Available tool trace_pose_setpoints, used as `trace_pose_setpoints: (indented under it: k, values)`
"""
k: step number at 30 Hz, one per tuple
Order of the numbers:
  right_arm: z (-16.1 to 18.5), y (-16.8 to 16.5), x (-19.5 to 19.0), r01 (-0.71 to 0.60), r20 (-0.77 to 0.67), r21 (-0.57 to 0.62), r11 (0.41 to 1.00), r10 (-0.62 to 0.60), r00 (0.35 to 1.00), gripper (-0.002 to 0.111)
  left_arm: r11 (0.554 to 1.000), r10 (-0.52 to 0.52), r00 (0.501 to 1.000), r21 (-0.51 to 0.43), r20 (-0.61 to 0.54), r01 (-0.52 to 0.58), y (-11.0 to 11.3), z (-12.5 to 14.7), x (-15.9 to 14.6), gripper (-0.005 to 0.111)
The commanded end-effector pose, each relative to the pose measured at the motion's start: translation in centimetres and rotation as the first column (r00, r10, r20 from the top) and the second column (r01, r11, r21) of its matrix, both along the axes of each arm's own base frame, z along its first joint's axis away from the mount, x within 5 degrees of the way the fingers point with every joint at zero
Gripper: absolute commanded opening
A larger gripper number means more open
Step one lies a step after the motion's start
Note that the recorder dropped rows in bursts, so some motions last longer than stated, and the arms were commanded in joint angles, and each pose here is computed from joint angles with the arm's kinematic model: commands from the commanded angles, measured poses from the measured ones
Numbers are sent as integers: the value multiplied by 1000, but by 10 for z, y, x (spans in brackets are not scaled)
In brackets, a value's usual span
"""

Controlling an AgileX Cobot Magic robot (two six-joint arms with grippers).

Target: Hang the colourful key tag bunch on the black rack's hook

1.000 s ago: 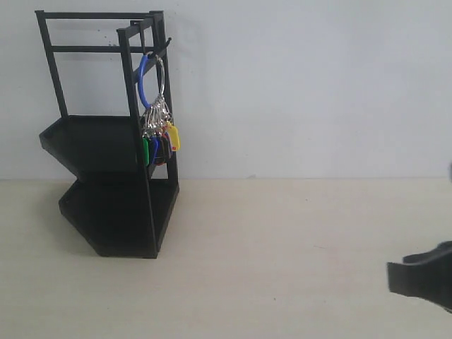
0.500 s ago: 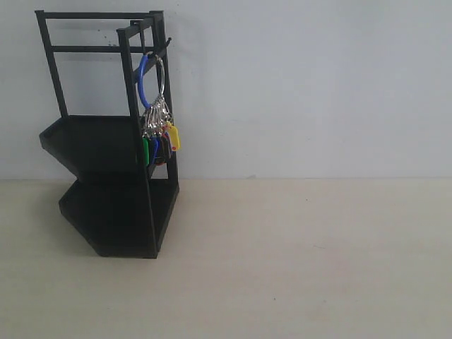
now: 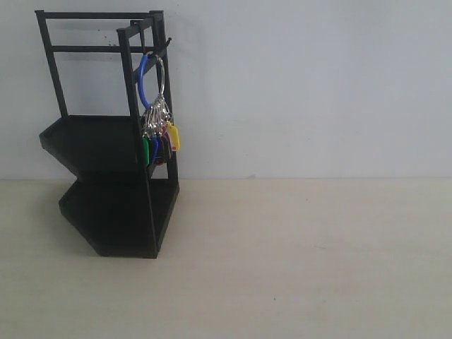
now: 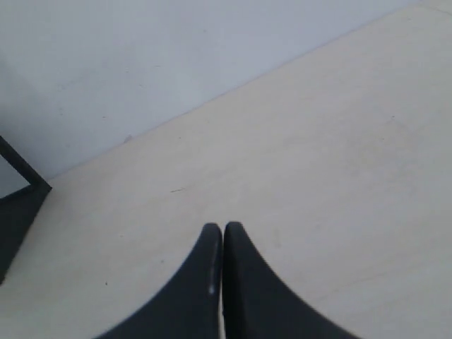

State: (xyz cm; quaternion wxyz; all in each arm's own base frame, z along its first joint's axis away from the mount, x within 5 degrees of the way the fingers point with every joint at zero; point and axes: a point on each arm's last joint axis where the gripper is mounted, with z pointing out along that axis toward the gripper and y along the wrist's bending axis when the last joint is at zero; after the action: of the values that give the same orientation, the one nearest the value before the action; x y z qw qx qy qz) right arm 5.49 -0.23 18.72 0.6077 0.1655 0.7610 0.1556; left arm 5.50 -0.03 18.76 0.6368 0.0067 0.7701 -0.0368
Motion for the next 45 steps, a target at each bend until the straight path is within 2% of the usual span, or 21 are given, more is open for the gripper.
trace_pose_setpoints:
  k: [1,5,6,10,14,18,25,30,45]
  values:
    - [3,2,0,-6,39,99,995,2,999,0,1000,-8,1000,-7,2,8,-1,1,0,4]
    - [7,6,1,-51,90,159,986,37,995,0,1000,-8,1000,-7,2,8,-1,1,0,4]
    - [8,8,1,-68,93,131,989,56,994,0,1000,-8,1000,-7,2,8,-1,1,0,4]
    - [6,11,0,-139,87,-170,976,155,984,0,1000,-8,1000,-7,2,8,-1,1,0,4]
    - [2,12,-1,-180,35,-300,937,199,979,0,1000,-8,1000,-7,2,8,-1,1,0,4]
    - [-6,12,-3,-209,-54,-299,931,202,978,0,1000,-8,1000,-7,2,8,-1,1,0,4]
    - [-7,12,-3,-212,-68,-298,931,201,977,0,1000,-8,1000,-7,2,8,-1,1,0,4]
    - [-7,9,-2,-158,-66,-298,941,145,987,0,1000,-8,1000,-7,2,8,-1,1,0,4]
    - [-7,9,-2,-159,-64,-298,941,146,987,0,1000,-8,1000,-7,2,8,-1,1,0,4]
